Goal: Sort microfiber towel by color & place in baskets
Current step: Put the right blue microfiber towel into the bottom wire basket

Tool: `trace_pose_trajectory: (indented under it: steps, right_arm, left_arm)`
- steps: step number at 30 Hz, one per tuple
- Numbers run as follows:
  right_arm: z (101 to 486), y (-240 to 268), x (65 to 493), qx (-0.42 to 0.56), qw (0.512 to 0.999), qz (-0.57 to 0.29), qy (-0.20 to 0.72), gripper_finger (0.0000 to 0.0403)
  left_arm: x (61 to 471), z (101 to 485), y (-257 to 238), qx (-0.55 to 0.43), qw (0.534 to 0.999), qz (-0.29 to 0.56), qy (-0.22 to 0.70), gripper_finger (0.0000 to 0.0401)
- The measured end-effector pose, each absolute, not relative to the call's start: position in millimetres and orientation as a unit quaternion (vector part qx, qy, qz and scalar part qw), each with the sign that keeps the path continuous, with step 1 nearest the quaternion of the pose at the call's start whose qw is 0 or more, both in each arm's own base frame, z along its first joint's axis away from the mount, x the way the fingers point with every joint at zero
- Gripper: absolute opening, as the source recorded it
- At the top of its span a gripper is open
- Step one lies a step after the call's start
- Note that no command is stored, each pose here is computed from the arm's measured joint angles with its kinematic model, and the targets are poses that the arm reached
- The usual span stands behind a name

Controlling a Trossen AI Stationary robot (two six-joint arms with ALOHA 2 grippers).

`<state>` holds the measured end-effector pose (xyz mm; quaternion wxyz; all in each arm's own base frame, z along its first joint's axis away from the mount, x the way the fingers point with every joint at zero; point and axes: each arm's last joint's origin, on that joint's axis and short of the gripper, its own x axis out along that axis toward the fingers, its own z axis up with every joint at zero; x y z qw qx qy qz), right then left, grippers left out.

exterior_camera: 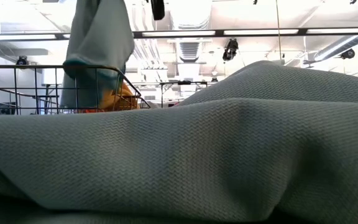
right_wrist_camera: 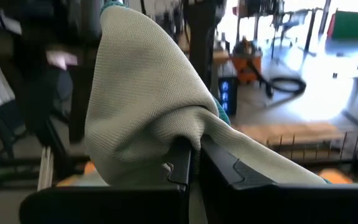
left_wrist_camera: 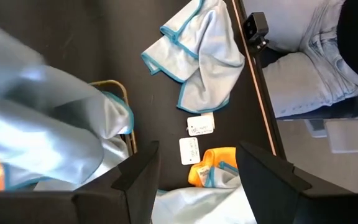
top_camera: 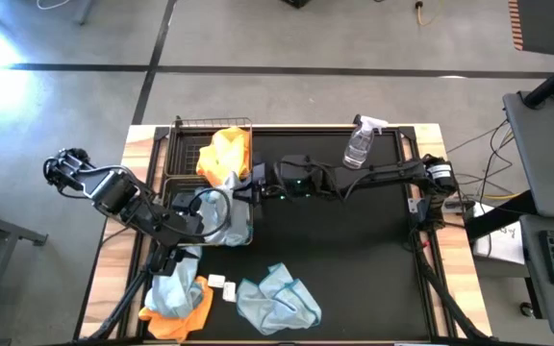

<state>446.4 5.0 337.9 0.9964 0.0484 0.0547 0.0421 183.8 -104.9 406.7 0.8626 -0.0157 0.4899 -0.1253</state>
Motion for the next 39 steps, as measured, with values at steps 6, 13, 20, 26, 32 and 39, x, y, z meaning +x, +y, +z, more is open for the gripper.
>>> trace_pose_trajectory:
  steps: [6, 13, 20, 26, 32, 39]
  right_arm:
    - [319.4, 5.1, 442.6, 0.049, 0.987, 0.039, 0.151, 0.0013]
    - [313.0, 5.1, 440.7, 0.037, 0.982, 0.04, 0.18, 0.0013]
    - [313.7, 3.4, 440.8, 0.033, 0.983, 0.039, 0.177, 0.0052]
    - [324.4, 1.2, 444.2, 0.022, 0.992, 0.039, 0.118, 0.0104]
    - [339.0, 1.0, 446.3, 0.001, 0.998, 0.038, 0.043, 0.0136]
    - [333.2, -0.9, 450.4, 0.0, 0.998, 0.035, 0.043, 0.014]
  left_arm:
    - [183.9, 406.6, -104.9, -0.016, 0.863, -0.125, 0.49, 0.0194]
    - [184.0, 406.5, -105.0, -0.015, 0.863, -0.125, 0.49, 0.0194]
    - [184.1, 406.5, -105.0, -0.015, 0.863, -0.125, 0.49, 0.0194]
    - [184.1, 406.5, -105.1, -0.015, 0.863, -0.125, 0.49, 0.0194]
    - [184.1, 406.5, -105.1, -0.015, 0.863, -0.125, 0.49, 0.0194]
    - [184.1, 406.5, -105.1, -0.016, 0.863, -0.125, 0.49, 0.0194]
